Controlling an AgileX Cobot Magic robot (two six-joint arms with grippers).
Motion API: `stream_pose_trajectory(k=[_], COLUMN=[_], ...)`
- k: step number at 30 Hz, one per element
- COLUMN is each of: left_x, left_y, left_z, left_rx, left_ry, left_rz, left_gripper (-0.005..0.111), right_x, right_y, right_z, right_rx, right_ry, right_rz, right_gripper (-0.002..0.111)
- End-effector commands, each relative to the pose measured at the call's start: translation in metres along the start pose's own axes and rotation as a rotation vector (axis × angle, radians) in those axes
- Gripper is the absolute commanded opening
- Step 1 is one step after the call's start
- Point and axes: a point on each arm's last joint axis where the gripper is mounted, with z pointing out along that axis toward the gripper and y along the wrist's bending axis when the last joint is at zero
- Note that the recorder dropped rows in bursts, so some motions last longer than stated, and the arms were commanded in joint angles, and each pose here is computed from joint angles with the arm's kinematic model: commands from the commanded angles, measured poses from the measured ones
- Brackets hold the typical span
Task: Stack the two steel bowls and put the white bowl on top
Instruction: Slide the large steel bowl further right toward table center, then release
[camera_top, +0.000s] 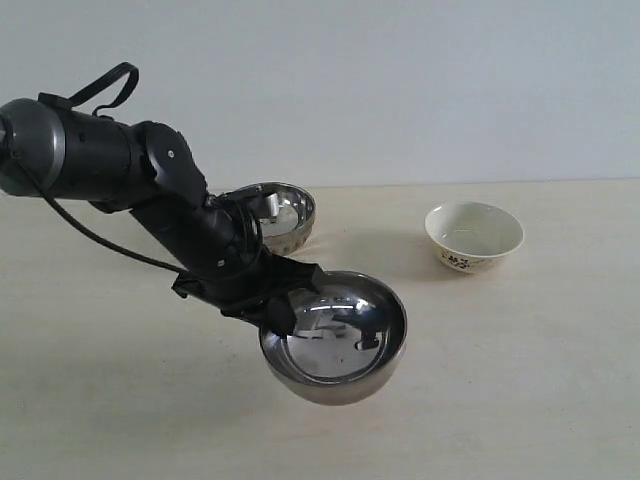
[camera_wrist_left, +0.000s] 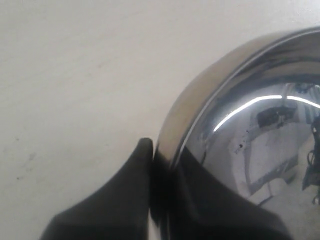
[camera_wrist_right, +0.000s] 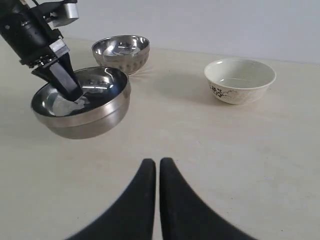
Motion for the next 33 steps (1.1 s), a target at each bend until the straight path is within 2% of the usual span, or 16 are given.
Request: stream_pose_trajectory(k=[1,3,5,7,12,20,23,27,29,30,33], left_x=[-0.017,-0.020,-0.019,-0.016,-0.013,-0.009,-0.005,-0.008,-0.008,-0.008,-0.008], left_y=[-0.002,0.002,0.015,0.027,0.032,0.031,0.023,0.017,0.017,0.017,0.017], left_z=[-0.008,-0.009,-0.007,-0.002,0.012,0.013,0.015,0.018,0.019,0.019,0.019], left_rx=[0.023,-0.008,-0.062,-0.068,-0.065,-0.060,-0.034,-0.040,-0.040,-0.041,-0.039], left_ry=[-0.015,-0.021,-0.001,0.051,0.084,0.126,0.158,0.112,0.111,0.111,0.113], left_rz=[-0.023,-0.025,-0.074,-0.096,-0.110,-0.101,-0.078,-0.059,-0.059,-0.060,-0.066], left_gripper=[0.004,0.004,0.004,0.004,0.004,0.004,0.004,0.004,0.014,0.027,0.047], right_x=[-0.001,-0.001,-0.001,-0.001,-0.001,-0.001,-0.001,-0.001,-0.001,-0.001,-0.001], right_y=[0.000,0.000,0.000,0.000,0.000,0.000,0.000,0.000,0.000,0.000,0.000], right_z=[0.000,0.000,0.000,0.000,0.000,0.000,0.000,0.000,0.000,0.000,0.000], right_rx=[0.007,0.007,0.007,0.007,0.007,0.007,0.007,0.007,0.007,0.007,0.007], right_ry=[-0.011,-0.011,-0.011,-0.011,-0.011,-0.011,-0.011,-0.011,-0.011,-0.011,-0.011], right_rz=[-0.007,-0.007,-0.007,-0.007,-0.007,-0.007,-0.007,-0.007,-0.007,-0.007,-0.007], right_gripper=[0.000,0.000,0.000,0.000,0.000,0.000,0.000,0.000,0.000,0.000,0.000])
